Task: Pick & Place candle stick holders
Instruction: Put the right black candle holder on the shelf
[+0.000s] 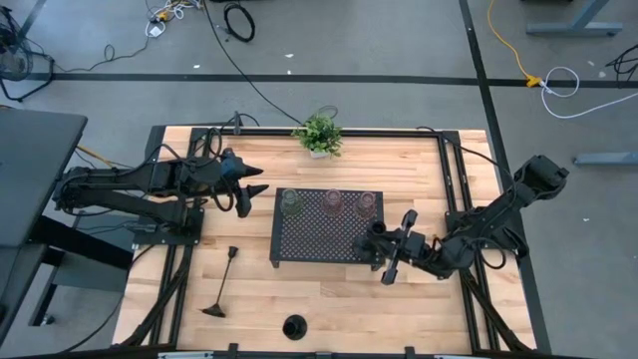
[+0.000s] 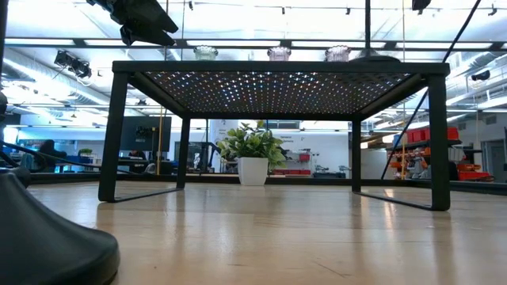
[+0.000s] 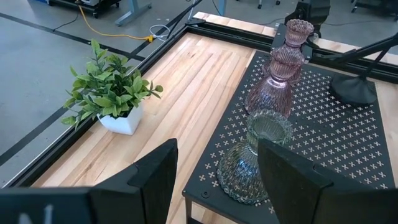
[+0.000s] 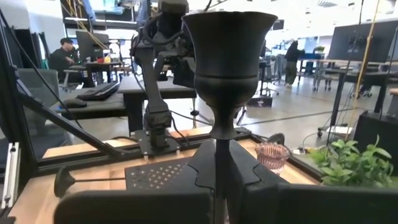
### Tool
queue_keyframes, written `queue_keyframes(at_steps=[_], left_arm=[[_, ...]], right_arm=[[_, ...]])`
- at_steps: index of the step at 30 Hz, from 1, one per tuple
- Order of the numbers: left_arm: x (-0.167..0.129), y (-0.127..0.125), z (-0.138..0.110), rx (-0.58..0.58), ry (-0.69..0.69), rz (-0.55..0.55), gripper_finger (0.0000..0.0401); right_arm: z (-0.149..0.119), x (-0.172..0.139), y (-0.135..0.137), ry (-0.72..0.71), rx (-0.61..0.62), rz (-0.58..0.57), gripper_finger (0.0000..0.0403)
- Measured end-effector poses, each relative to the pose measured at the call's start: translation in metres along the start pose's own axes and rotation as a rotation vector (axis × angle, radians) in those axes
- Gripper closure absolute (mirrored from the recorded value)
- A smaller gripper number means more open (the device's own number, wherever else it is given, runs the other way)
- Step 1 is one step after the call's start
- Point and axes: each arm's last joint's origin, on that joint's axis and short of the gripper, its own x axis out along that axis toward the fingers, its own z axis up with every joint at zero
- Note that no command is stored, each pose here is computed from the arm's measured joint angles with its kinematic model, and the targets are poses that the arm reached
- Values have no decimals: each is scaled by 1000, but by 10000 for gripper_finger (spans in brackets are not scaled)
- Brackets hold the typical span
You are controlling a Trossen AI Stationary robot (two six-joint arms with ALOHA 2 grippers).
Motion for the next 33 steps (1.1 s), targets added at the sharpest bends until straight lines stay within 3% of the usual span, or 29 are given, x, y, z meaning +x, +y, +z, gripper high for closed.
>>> queue_keyframes(at_steps=[33], left_arm=[[0, 0, 0, 1, 0, 0, 176]], right_arm=[[-3, 4, -2, 16, 13, -10, 356]])
